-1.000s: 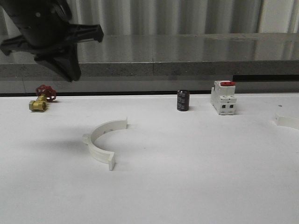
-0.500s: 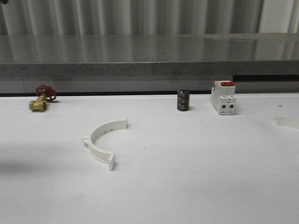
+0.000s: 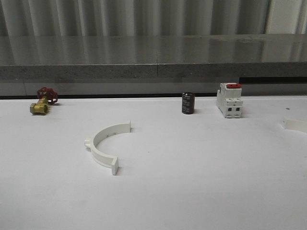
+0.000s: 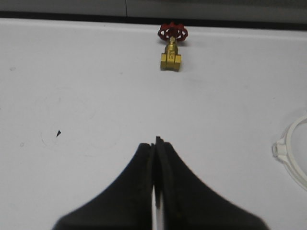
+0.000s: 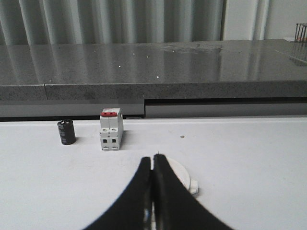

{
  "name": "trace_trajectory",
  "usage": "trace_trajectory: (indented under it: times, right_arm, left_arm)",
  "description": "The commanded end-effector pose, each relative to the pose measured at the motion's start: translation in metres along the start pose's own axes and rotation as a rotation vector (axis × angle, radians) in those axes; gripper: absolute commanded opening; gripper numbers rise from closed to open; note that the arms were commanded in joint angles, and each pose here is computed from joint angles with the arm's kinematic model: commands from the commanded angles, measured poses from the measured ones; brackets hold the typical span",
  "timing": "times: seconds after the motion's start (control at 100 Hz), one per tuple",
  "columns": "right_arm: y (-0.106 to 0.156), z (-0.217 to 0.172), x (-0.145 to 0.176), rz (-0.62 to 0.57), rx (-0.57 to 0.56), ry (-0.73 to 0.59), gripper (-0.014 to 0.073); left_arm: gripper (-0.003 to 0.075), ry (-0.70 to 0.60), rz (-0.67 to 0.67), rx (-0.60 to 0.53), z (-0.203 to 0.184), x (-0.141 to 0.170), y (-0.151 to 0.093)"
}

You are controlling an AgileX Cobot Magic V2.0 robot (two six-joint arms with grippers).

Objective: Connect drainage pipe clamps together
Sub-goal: 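Raise the left gripper away from the placed clamp half, then grasp the second white clamp half with the right gripper and lift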

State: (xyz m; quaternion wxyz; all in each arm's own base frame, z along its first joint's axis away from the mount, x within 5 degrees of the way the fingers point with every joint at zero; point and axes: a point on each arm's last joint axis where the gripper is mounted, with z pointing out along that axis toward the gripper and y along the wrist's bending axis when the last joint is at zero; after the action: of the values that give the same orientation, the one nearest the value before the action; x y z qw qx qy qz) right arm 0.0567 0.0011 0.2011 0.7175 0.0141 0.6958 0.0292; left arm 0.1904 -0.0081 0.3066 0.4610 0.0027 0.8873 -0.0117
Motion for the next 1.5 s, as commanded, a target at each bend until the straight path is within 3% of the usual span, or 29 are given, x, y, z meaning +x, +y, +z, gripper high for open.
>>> trace_trajectory:
  times: [0.0, 0.27, 0.63, 1.05, 1.17, 1.36, 1.41, 1.49]
  right_arm:
    - [0.001, -0.003, -0.017, -0.011, -0.005, -0.153, -0.0066]
    - [0.002, -0.005, -0.027, -0.011, -0.006, -0.172, -0.0066]
    - [0.003, -0.007, -0.058, -0.009, 0.015, 0.025, -0.0066]
    - [0.004, 0.046, -0.097, -0.008, 0.053, 0.493, -0.0053]
    - [0.004, 0.071, -0.101, -0.006, 0.064, 0.643, 0.0080]
    - [0.005, 0.109, -0.105, 0.010, 0.071, 0.808, 0.0468]
    - [0.005, 0.119, -0.106, 0.010, 0.073, 0.831, 0.0521]
    - [0.004, 0.136, -0.106, 0.010, 0.075, 0.865, 0.0529]
  left_arm:
    - [-0.0021, -0.189, -0.006, 0.014, -0.021, -0.005, 0.000]
    - [-0.0021, -0.300, -0.003, 0.016, -0.057, 0.035, 0.002]
    - [-0.0021, -0.404, -0.015, 0.024, -0.089, 0.074, 0.004]
    - [-0.0021, -0.480, -0.016, 0.027, -0.102, 0.082, 0.004]
    - [-0.0021, -0.480, -0.016, 0.027, -0.102, 0.082, 0.004]
    - [-0.0021, -0.477, -0.016, 0.027, -0.102, 0.082, 0.004]
    - [-0.0021, -0.477, -0.016, 0.027, -0.102, 0.082, 0.004]
    - [-0.0021, -0.477, -0.016, 0.027, -0.102, 0.082, 0.004]
